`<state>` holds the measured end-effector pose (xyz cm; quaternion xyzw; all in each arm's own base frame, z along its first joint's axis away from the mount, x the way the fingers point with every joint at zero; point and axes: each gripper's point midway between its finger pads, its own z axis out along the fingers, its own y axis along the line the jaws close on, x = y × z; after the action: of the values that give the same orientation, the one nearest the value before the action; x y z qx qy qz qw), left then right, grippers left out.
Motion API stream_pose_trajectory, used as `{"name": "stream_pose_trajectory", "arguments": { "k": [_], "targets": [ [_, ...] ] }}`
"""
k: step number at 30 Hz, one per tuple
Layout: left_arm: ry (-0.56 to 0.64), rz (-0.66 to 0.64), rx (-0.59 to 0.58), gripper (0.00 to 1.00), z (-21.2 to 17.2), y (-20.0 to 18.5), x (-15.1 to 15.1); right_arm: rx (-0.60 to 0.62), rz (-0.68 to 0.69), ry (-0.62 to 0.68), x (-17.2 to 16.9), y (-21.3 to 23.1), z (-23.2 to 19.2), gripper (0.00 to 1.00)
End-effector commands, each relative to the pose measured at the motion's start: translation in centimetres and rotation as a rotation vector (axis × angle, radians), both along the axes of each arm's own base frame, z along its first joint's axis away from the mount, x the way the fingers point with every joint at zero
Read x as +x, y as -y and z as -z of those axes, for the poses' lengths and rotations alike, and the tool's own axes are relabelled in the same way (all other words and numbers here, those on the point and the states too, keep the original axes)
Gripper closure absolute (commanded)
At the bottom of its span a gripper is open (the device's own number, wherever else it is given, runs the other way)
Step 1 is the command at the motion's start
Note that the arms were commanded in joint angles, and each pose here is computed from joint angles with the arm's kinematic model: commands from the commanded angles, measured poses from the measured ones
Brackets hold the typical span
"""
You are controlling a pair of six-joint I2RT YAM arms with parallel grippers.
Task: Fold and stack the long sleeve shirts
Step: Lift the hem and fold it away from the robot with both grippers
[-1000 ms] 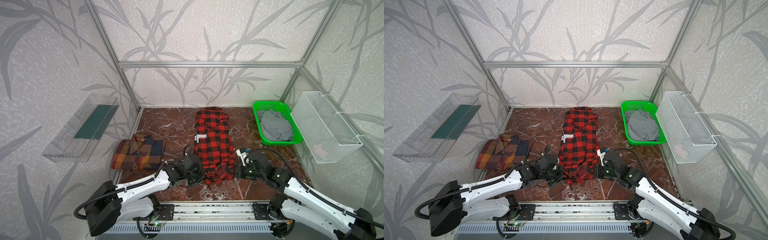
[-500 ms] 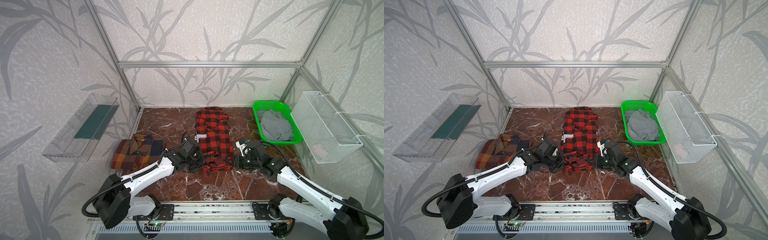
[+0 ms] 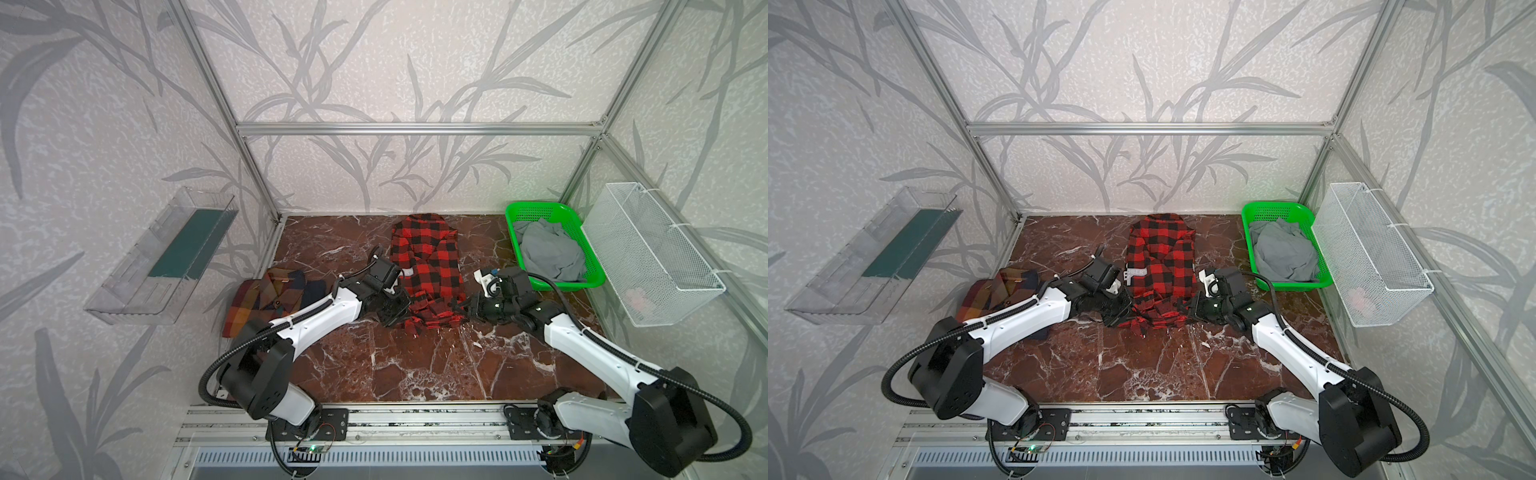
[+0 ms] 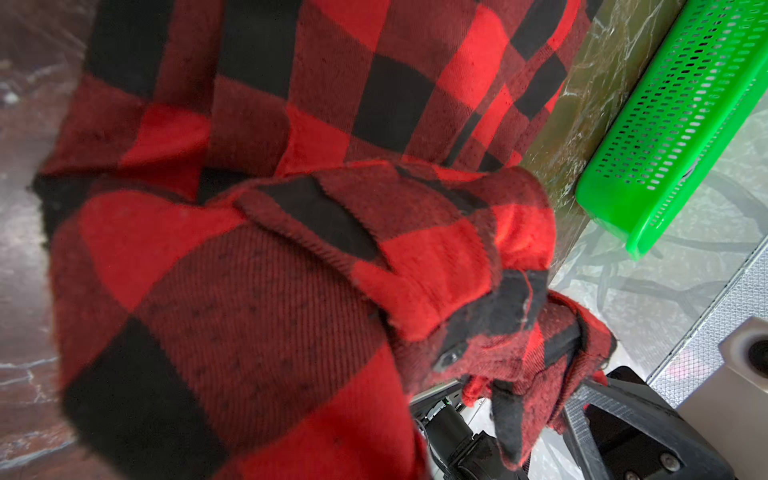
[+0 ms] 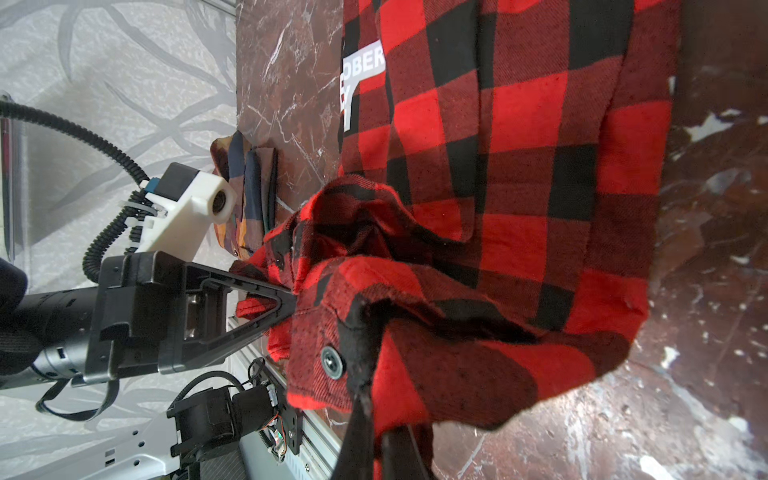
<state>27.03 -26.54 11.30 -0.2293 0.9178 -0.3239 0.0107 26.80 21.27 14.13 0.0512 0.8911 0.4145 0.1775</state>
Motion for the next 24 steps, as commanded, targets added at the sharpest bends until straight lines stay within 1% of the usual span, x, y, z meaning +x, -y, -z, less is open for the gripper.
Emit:
{"name": "stream_pose_trajectory", "arguments": {
  "k": [1, 9, 17, 24],
  "targets": [
    [-0.009, 0.022, 0.02, 1.0, -0.2, -0.2, 0.9, 0.04, -0.017, 0.06, 1.8, -0.5, -1.8, 1.0],
    [-0.04, 0.045, 0.027, 1.0, 0.4, 0.7, 3.1, 0.069, -0.006, 0.025, 4.3, -0.8, -0.6, 1.0],
    [-0.07, 0.041, 0.057, 1.0, 1.5, 0.1, 4.4, 0.062, 0.013, -0.021, 5.9, -0.3, 1.5, 1.0],
    [-0.061, 0.045, 0.083, 1.0, 1.1, -0.5, 5.6, 0.038, 0.043, -0.028, 6.9, 0.4, 2.4, 1.0]
  ]
}}
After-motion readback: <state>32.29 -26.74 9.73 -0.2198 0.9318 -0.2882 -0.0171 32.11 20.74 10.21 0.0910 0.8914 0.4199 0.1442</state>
